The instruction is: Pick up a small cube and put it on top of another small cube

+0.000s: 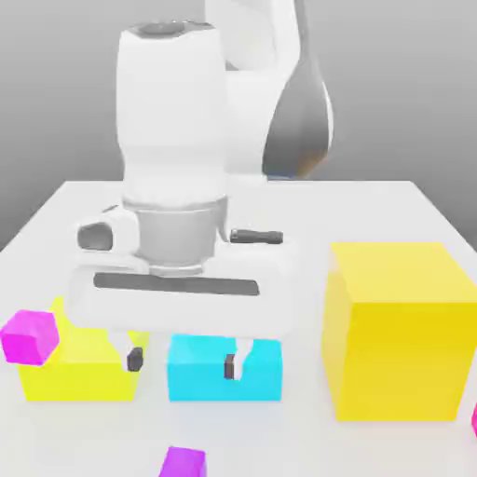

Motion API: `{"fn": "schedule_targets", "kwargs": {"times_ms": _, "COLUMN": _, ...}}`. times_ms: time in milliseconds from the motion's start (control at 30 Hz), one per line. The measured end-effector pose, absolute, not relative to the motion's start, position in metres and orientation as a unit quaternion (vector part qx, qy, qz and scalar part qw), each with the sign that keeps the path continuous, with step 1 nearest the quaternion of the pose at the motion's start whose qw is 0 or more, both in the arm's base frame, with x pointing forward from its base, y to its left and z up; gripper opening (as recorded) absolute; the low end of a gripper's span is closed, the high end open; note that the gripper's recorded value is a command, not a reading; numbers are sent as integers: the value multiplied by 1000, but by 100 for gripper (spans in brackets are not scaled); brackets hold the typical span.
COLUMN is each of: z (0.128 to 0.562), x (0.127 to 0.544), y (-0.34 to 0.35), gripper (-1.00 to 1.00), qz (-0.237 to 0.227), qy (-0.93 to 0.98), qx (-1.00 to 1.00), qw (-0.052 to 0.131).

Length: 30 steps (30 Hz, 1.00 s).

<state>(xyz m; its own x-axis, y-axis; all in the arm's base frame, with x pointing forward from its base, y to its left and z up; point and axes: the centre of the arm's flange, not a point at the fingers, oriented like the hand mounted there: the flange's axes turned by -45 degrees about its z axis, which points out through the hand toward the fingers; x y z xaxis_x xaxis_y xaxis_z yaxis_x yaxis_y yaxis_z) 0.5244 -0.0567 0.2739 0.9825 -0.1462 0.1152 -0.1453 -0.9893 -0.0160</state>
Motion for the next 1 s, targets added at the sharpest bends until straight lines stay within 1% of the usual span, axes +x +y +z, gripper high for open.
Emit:
{"fn": "schedule_targets", "kwargs": {"times_ms": 133, "z": 202, "x": 513, "y": -64, "gripper": 0, "qz": -10, "qy": 82, "qx": -997, "qw": 1}}
{"fn": "schedule_targets", "kwargs": {"times_ms": 267, "z": 144, "x": 511, "y": -66, "gripper": 0, "qz": -1, "qy": 84, "qx": -996, "qw": 0}}
{"fn": "schedule_targets", "kwargs": {"times_ms": 300, "z": 132, "x": 510, "y": -66, "gripper": -100, "qz": 0, "qy": 84, "qx": -996, "qw": 0}}
{"fn": "schedule_targets", "kwargs": {"times_ms": 533, "z": 131, "x": 510, "y": -66, "gripper": -100, "qz": 0, "qy": 84, "qx": -996, "qw": 0}}
{"fn": "schedule_targets", "kwargs": {"times_ms": 700, "z": 188, "x": 508, "y": -69, "gripper": -100, "qz": 0, "qy": 89, "qx": -996, "qw": 0}}
{"fn": "schedule_targets", "kwargs": {"times_ms": 867, "z": 235, "x": 469, "y": -109, "gripper": -100, "qz": 0, "qy": 158, "qx": -987, "qw": -3}}
{"fn": "schedule_targets", "kwargs": {"times_ms": 1000, "z": 264, "x": 428, "y": -148, "gripper": -100, "qz": 0, "qy": 228, "qx": -974, "qw": -4}}
